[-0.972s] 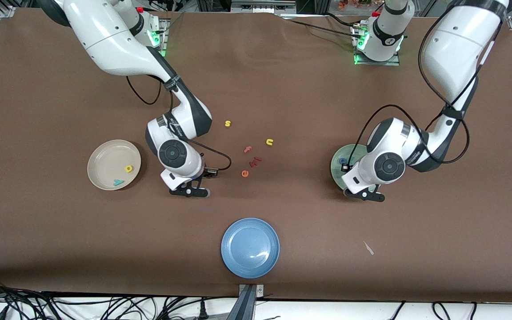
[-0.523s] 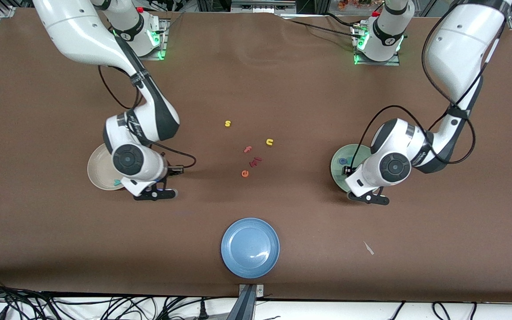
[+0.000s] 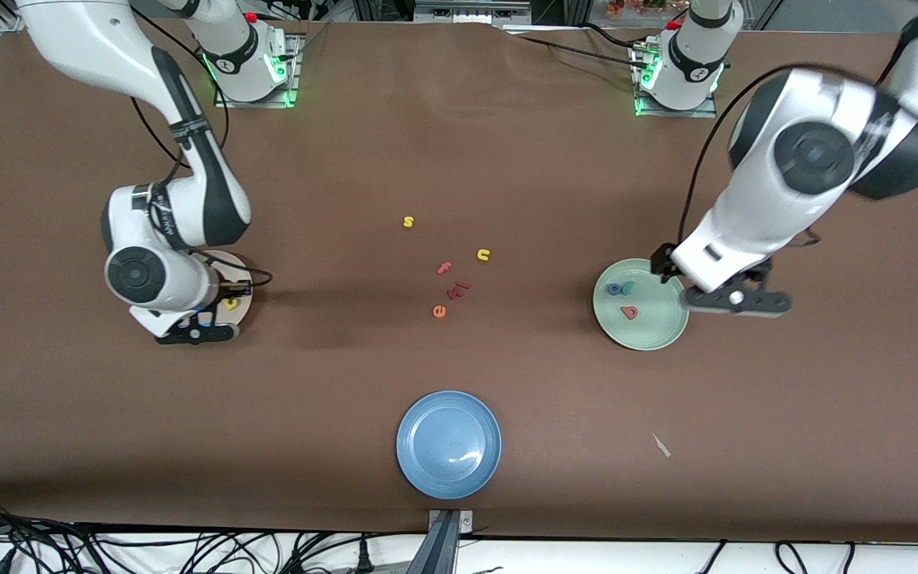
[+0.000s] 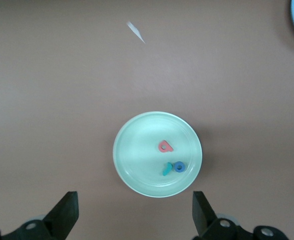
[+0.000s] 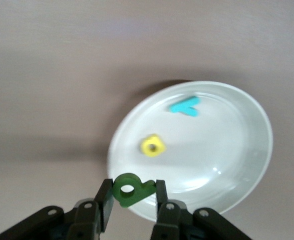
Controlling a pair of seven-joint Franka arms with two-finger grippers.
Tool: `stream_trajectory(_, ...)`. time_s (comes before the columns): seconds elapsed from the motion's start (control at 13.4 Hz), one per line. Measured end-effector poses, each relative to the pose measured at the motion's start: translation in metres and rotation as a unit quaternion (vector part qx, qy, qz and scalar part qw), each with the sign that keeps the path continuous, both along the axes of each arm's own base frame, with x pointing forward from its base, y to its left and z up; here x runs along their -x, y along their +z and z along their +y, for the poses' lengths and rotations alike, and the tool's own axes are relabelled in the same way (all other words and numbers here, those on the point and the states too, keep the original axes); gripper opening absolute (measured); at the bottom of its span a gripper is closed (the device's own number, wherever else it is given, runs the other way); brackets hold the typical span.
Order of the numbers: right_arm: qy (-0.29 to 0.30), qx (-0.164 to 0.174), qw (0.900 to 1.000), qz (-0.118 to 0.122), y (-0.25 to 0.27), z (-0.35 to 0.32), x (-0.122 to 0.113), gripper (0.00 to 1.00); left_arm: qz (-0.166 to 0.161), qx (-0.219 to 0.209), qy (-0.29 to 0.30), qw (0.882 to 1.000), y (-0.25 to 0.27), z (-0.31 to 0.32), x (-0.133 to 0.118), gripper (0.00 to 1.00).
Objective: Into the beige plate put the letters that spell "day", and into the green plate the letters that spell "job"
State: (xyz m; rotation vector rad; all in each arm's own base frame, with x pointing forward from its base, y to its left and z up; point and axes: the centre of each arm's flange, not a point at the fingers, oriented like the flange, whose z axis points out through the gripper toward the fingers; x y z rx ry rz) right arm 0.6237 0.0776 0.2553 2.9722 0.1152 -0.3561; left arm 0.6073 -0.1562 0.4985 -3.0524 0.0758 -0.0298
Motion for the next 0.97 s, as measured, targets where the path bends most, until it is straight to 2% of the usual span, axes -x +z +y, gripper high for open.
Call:
stream_trajectory(0.07, -0.001, -0.003, 1.0, 0.002, -0.004, -0.017, -0.002, 0.38, -0.012, 0.015, 0.024, 1.0, 0.021, 0.02, 0.001, 1.0)
stream_trajectory(0.15, -0.003, -0.008, 1.0, 0.001, -0.004, -0.027, -0.004, 0.43, -0.021, 0.025, 0.047, 0.998, 0.034, 0.041, 0.001, 1.0)
stream_trajectory(0.3, 0.001, -0.018, 1.0, 0.0, 0.007, -0.017, -0.01, 0.64, -0.027, 0.023, 0.071, 0.997, 0.051, 0.065, 0.008, 1.0)
stream_trajectory(0.45, 0.016, -0.021, 1.0, 0.015, 0.03, 0.013, -0.015, 0.87, -0.013, 0.018, 0.073, 0.997, 0.062, 0.061, 0.028, 1.0)
stream_trajectory(0.52, 0.018, -0.023, 0.999, 0.025, 0.044, 0.028, -0.016, 0.98, -0.005, 0.032, 0.072, 0.997, 0.069, 0.054, 0.042, 1.0)
stream_trajectory(0.67, 0.009, -0.021, 0.999, 0.045, 0.068, 0.046, -0.014, 1.0, -0.001, 0.054, 0.06, 0.997, 0.081, 0.065, 0.058, 1.0)
stream_trajectory(0.82, 0.01, -0.015, 0.998, 0.059, 0.085, 0.066, -0.009, 1.0, -0.003, 0.058, 0.023, 0.998, 0.087, 0.093, 0.061, 1.0)
stream_trajectory(0.97, 0.019, -0.007, 0.997, 0.071, 0.102, 0.094, 0.002, 1.0, -0.001, 0.058, 0.014, 0.998, 0.091, 0.11, 0.063, 1.0)
